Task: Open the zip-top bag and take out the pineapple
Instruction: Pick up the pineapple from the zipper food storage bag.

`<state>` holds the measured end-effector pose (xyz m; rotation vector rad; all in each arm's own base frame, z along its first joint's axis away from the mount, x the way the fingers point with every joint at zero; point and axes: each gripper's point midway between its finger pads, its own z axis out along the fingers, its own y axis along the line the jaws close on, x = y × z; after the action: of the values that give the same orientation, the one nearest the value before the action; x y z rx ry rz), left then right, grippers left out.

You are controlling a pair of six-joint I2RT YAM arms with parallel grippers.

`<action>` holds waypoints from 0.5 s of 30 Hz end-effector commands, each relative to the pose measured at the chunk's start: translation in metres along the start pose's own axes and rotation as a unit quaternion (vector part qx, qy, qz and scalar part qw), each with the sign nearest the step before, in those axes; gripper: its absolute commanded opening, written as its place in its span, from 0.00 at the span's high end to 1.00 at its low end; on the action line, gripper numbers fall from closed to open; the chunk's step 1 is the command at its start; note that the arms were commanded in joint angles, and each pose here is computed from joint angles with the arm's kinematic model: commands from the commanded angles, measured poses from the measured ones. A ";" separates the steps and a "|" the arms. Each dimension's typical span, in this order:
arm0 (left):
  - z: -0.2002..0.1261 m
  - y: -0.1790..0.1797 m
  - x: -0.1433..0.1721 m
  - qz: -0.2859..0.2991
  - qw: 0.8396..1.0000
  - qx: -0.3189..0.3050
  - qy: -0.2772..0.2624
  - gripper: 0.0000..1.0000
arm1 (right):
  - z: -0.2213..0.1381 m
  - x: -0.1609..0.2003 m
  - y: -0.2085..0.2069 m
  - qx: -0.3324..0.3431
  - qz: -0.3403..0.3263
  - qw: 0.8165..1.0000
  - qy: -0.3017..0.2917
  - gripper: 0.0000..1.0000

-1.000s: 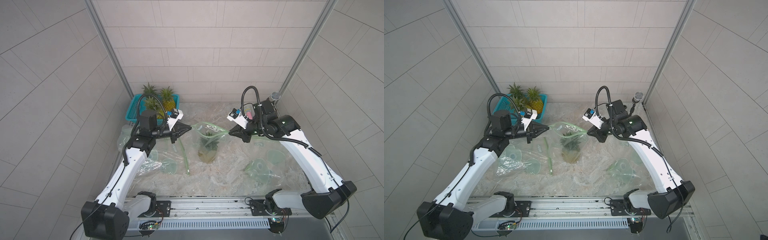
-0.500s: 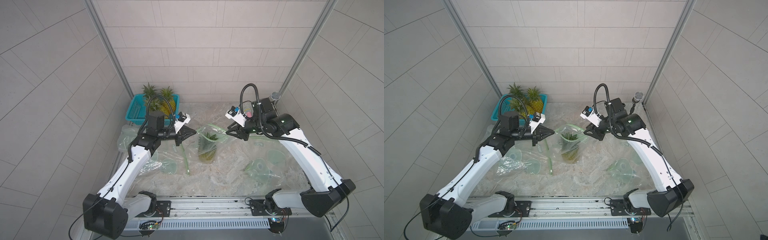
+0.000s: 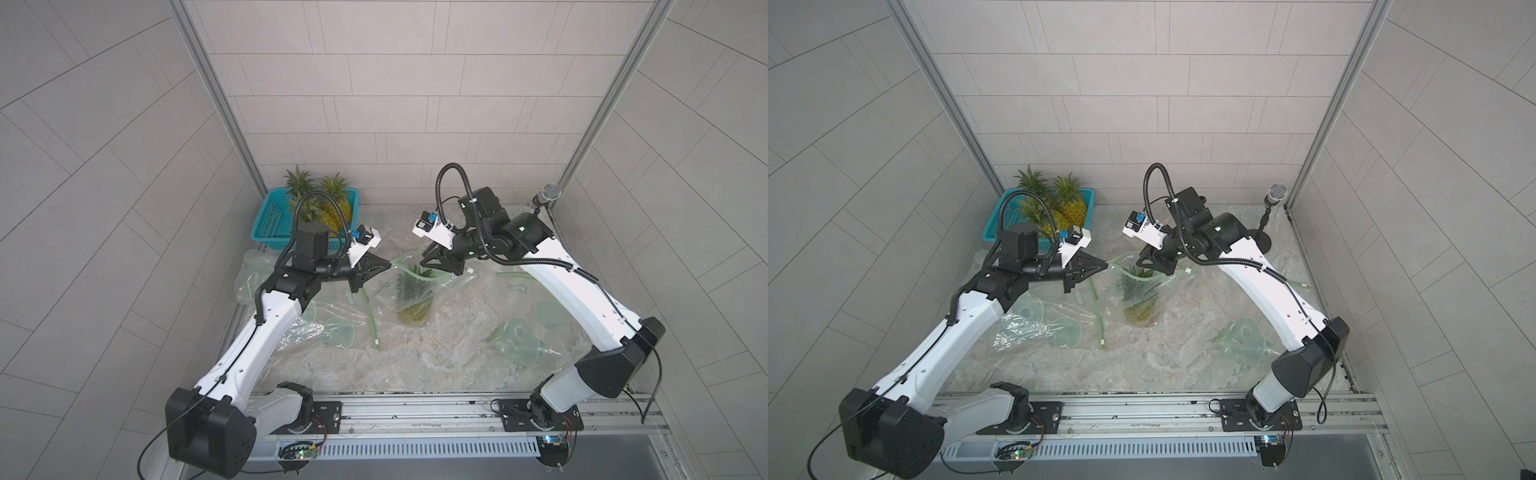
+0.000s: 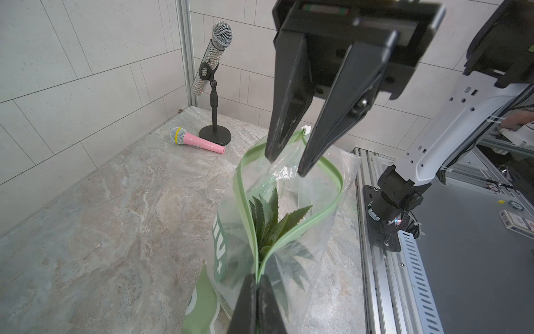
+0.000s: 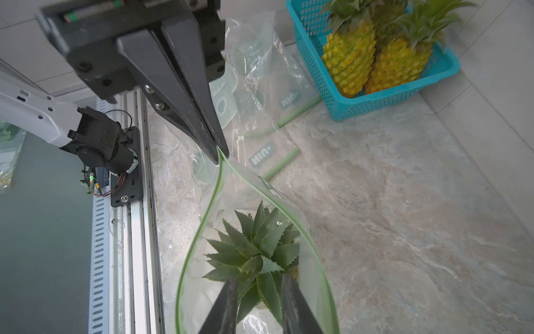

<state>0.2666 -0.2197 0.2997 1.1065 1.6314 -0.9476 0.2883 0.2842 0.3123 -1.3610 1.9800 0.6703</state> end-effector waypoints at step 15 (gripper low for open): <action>-0.004 -0.002 -0.010 0.025 1.000 -0.006 -0.003 1.00 | 0.036 0.028 -0.007 0.018 0.037 0.997 0.072 0.52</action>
<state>0.2679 -0.2186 0.2986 1.1058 1.6402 -0.9309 0.2947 0.2897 0.2786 -1.3641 2.1090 0.5993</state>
